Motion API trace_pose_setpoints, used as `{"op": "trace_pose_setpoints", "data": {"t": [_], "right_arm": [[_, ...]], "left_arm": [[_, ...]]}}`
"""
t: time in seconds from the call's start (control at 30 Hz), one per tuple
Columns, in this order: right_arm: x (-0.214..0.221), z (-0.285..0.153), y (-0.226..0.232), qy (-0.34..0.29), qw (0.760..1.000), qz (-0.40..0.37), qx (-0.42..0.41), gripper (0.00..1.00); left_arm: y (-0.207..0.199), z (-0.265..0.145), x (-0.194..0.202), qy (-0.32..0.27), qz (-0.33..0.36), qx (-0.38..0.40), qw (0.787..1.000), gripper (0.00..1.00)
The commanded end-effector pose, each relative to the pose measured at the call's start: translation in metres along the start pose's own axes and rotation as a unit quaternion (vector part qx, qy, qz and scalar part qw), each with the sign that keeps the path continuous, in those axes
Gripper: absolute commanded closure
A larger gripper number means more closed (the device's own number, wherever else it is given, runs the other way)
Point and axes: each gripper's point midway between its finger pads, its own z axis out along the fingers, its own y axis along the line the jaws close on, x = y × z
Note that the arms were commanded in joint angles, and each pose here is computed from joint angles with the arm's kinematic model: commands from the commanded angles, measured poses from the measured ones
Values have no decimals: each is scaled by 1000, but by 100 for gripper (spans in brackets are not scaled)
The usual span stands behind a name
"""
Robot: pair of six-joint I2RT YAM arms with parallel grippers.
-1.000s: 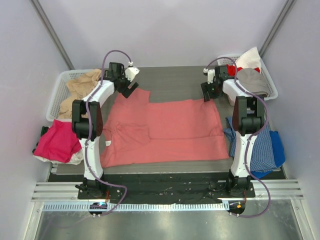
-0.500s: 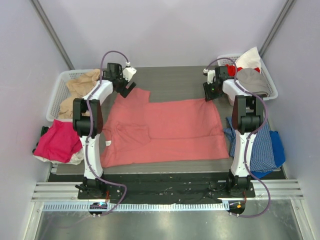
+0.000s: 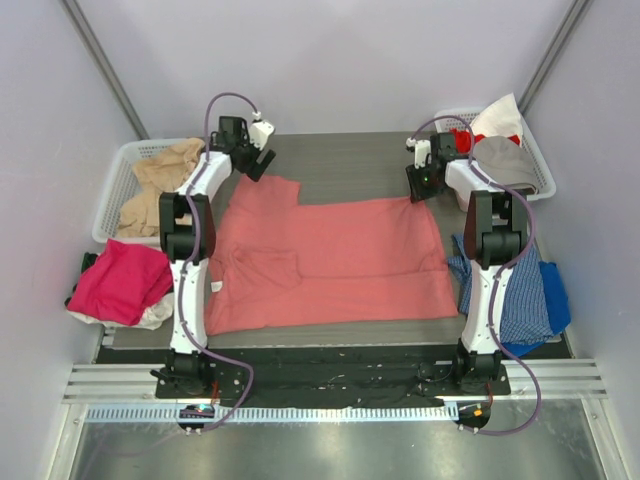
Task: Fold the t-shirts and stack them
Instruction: Fold the tshirt
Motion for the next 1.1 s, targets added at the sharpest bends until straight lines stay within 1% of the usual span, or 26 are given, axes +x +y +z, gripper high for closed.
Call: {"op": "trace_pose_setpoints", "data": {"t": [0.0,0.1,0.3,0.43,0.53,0.7,0.8,0.93,1.03,1.07], "right_arm": [[15,-2,-4,19,1000,-8,9,60],[16,-3,-3,20,1000,-9,9,60],[17,-4,-1,19,1000,-8,5,60],[17,-5,-1,18,1000,-10,4,60],[20,-4,0,22,1000,-11,4,60],[20,-4,0,20,1000,-9,1,60],[20,-4,0,20,1000,-11,3,61],[19,-8,-2,20,1000,-17,9,62],[18,-12,-1,17,1000,-18,8,62],[18,-15,-1,16,1000,-17,9,62]], "left_arm": [[4,-2,-3,-3,-15,5,1000,9],[8,3,5,6,-17,5,1000,9],[18,7,15,21,-29,3,999,13],[14,14,26,33,-27,10,999,15],[9,17,34,44,-24,18,999,20],[3,22,48,64,-17,30,997,27],[3,26,51,70,-17,35,997,33],[-4,29,60,82,-20,47,995,53],[-8,30,65,90,-18,54,994,61],[-8,30,66,92,-19,54,994,62]]}}
